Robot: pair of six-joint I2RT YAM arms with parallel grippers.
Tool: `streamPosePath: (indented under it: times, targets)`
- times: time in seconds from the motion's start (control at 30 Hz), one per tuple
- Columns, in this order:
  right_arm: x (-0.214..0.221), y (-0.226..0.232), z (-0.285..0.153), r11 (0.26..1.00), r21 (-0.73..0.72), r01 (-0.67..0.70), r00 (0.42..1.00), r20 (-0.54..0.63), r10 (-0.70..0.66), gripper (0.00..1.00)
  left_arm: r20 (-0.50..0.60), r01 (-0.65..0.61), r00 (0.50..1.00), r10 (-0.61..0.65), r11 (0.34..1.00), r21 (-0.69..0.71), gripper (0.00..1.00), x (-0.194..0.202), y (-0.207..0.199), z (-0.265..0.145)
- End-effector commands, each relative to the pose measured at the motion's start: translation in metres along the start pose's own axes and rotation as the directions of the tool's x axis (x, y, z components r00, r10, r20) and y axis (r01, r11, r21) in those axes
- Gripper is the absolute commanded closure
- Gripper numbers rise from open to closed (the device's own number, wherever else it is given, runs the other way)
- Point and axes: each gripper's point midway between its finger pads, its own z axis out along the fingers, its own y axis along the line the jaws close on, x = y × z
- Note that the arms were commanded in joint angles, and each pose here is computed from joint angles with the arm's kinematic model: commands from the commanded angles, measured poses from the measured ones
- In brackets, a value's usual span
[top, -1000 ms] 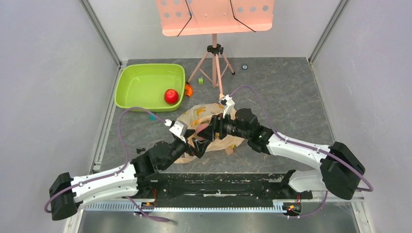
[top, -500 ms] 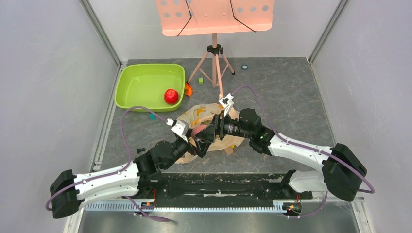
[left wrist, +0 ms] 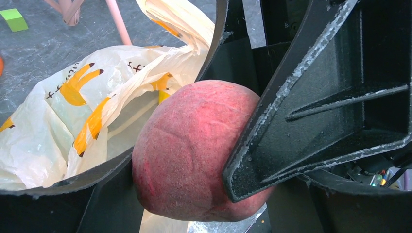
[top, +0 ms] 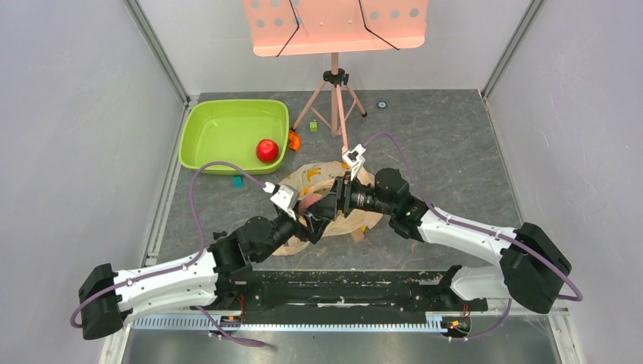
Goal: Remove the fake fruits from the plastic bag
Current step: Place the fake fruit in the bin.
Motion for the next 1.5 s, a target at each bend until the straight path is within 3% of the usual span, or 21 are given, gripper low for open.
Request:
streamPosePath:
  times: [0.0, 0.13, 0.2, 0.37, 0.63, 0.8, 0.97, 1.13, 1.47]
  targets:
    - [0.012, -0.005, 0.001, 1.0, 0.003, 0.026, 0.999, -0.044, -0.026, 0.27, 0.071, 0.023, 0.997, -0.025, 0.999, 0.037, 0.38, -0.038, -0.016, 0.004]
    - [0.011, -0.01, 0.0, 0.999, 0.033, 0.044, 0.998, -0.041, -0.042, 0.23, 0.065, 0.016, 0.998, -0.019, 0.998, 0.053, 0.56, -0.037, -0.019, 0.003]
    - [0.008, -0.011, -0.001, 0.997, 0.049, 0.06, 0.998, -0.027, -0.058, 0.19, 0.06, 0.014, 0.998, -0.017, 0.998, 0.058, 0.59, -0.035, -0.019, 0.003]
    - [-0.017, -0.012, -0.006, 0.986, 0.114, 0.119, 0.991, 0.041, -0.124, 0.02, 0.056, 0.021, 0.998, -0.024, 0.998, 0.054, 0.59, -0.031, -0.016, -0.001]
    - [-0.086, -0.029, -0.041, 0.908, 0.38, 0.177, 0.937, 0.218, -0.273, 0.02, 0.031, 0.03, 0.999, -0.028, 0.999, -0.039, 0.57, -0.026, 0.001, -0.005]
    - [-0.098, -0.046, -0.074, 0.813, 0.545, 0.206, 0.905, 0.21, -0.37, 0.02, -0.004, -0.057, 0.998, 0.057, 0.986, -0.159, 0.53, -0.048, 0.023, 0.004]
    - [-0.085, -0.058, -0.095, 0.782, 0.591, 0.198, 0.904, 0.198, -0.379, 0.02, -0.006, 0.011, 1.0, -0.013, 0.967, -0.254, 0.54, -0.078, 0.072, 0.026]
    - [-0.068, -0.068, -0.107, 0.774, 0.607, 0.18, 0.915, 0.187, -0.359, 0.02, -0.024, 0.066, 0.996, -0.086, 0.89, -0.451, 0.58, -0.095, 0.142, 0.043]
    - [-0.041, -0.084, -0.12, 0.745, 0.636, 0.201, 0.934, 0.106, -0.342, 0.02, 0.073, 0.244, 0.956, -0.283, 0.634, -0.734, 0.54, -0.098, 0.297, 0.047]
